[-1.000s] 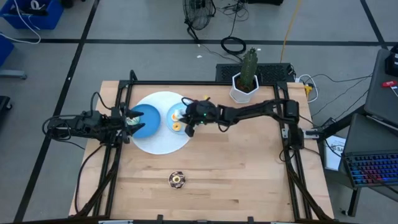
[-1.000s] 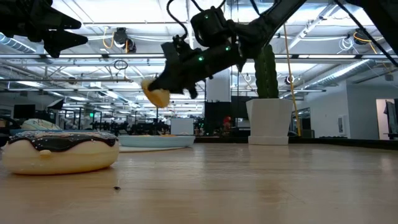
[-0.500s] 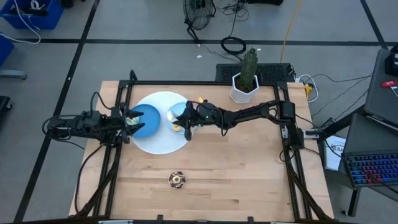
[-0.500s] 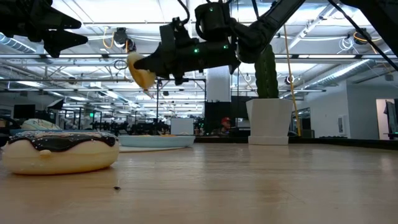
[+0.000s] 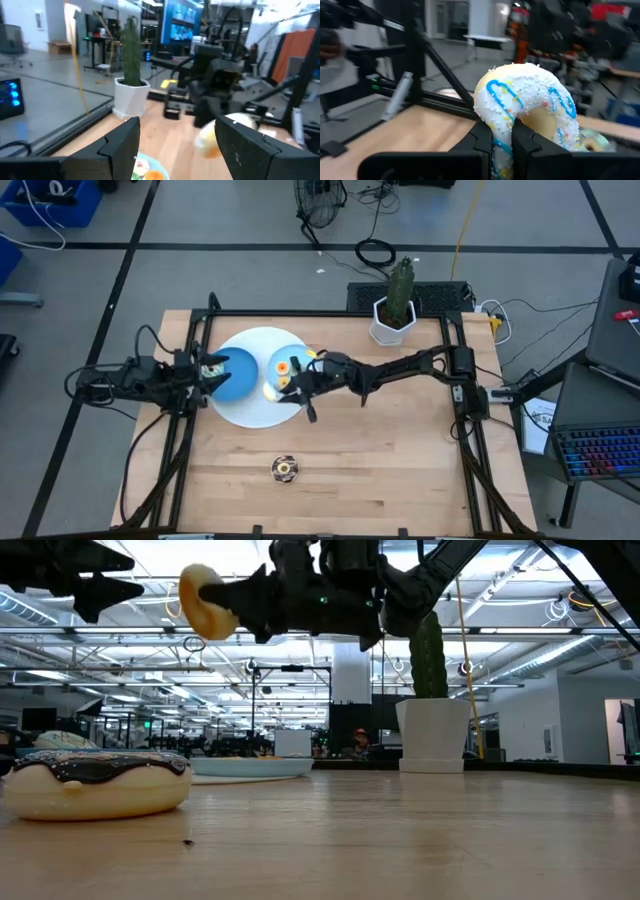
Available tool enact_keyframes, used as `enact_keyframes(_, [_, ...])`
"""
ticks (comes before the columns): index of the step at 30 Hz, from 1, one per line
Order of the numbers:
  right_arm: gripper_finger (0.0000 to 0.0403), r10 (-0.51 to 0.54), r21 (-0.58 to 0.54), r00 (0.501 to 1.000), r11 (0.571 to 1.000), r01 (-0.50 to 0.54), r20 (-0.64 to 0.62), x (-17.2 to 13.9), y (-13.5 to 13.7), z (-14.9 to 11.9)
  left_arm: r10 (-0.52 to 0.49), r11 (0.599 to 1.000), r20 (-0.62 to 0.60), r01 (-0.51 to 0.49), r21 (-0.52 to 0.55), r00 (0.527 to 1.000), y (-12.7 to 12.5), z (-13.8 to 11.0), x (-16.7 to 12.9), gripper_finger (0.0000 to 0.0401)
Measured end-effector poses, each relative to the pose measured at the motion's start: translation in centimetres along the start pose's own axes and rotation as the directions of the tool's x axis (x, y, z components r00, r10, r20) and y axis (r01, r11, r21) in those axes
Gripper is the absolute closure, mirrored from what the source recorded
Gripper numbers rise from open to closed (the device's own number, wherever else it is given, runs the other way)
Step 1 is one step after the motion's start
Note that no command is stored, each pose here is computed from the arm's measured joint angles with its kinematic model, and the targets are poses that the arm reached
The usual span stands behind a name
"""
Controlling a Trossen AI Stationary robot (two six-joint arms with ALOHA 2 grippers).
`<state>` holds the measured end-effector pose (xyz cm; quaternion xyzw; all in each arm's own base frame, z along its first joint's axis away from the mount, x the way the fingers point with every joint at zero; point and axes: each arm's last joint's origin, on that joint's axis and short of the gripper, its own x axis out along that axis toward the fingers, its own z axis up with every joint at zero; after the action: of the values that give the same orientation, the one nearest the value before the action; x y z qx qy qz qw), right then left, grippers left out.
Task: Pick & Place donuts
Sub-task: Put the large white donut on the blue plate
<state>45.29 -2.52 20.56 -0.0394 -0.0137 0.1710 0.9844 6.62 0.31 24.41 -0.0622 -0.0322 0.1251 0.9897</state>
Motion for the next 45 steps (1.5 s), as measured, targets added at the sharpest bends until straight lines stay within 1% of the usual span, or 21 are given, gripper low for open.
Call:
enact_keyframes(2, [0.0383,0.042,-0.009,0.999,0.999,-0.042,0.021,0.0,0.1,0.2,0.013,1.0,-0.022,-0.013,0.012,1.0,-0.1,-0.2,0.3,0.0144])
enact_keyframes(7, [0.0383,0.045,-0.026,0.999,0.999,-0.045,0.021,0.0,0.0,0.2,0.015,0.996,-0.057,-0.01,0.084,0.998,-0.4,-0.3,1.2,0.0143])
enact_keyframes(9, [0.0383,0.046,-0.032,0.999,0.998,-0.045,0.021,0.0,0.0,0.2,0.011,0.996,-0.059,-0.006,0.084,0.998,-0.6,-0.3,1.6,0.0144])
enact_keyframes(12, [0.0383,0.047,-0.045,0.999,0.998,-0.046,0.017,0.0,0.0,0.1,-0.03,0.995,-0.089,0.038,0.088,0.996,-1.0,-0.4,2.4,0.0144])
enact_keyframes(15, [0.0383,0.046,-0.054,0.999,0.998,-0.045,0.023,0.0,0.0,0.2,-0.1,0.981,-0.146,0.121,0.149,0.984,-1.5,-0.9,3.3,0.0143])
enact_keyframes(17, [0.0383,0.051,-0.056,0.998,0.997,-0.05,0.024,-0.1,0.0,0.2,-0.149,0.959,-0.201,0.191,0.209,0.968,-1.9,-1.4,4.0,0.0144])
enact_keyframes(20, [0.0383,0.096,-0.058,0.995,0.994,-0.094,0.027,-0.1,0.1,0.2,-0.252,0.903,-0.273,0.327,0.28,0.928,-2.5,-2.1,5.0,0.0144])
enact_keyframes(22, [0.0383,0.115,-0.055,0.993,0.992,-0.113,0.028,-0.1,0.1,0.2,-0.321,0.877,-0.281,0.396,0.271,0.904,-3.0,-2.3,5.6,0.0144])
enact_keyframes(24, [0.0383,0.123,-0.053,0.992,0.991,-0.122,0.028,-0.1,0.2,0.2,-0.359,0.851,-0.295,0.44,0.285,0.885,-3.3,-2.5,6.2,0.0144])
enact_keyframes(27, [0.0383,0.126,-0.054,0.992,0.991,-0.124,0.028,-0.1,0.3,0.2,-0.362,0.835,-0.263,0.436,0.335,0.894,-3.7,-2.5,7.1,0.0144])
enact_keyframes(31, [0.0383,0.126,-0.055,0.992,0.991,-0.124,0.029,-0.1,0.3,0.2,-0.326,0.84,-0.206,0.382,0.385,0.923,-3.9,-2.3,8.1,0.0144])
enact_keyframes(35, [0.0383,0.124,-0.053,0.992,0.991,-0.123,0.028,-0.1,0.3,0.2,-0.229,0.852,-0.183,0.288,0.438,0.956,-3.8,-2.3,8.7,0.0144])
enact_keyframes(39, [0.0383,0.124,-0.029,0.992,0.992,-0.123,0.027,-0.1,0.3,0.2,-0.143,0.855,-0.173,0.21,0.474,0.974,-3.6,-2.3,8.8,0.0144])
enact_keyframes(41, [0.0383,0.123,-0.026,0.992,0.992,-0.122,0.027,-0.1,0.2,0.2,-0.144,0.855,-0.172,0.21,0.474,0.975,-3.5,-2.3,8.8,0.0144])
enact_keyframes(45, [0.0383,0.128,-0.03,0.991,0.991,-0.127,0.03,0.0,0.4,0.2,-0.233,0.848,-0.167,0.284,0.447,0.958,-3.8,-2.2,8.8,0.0144])
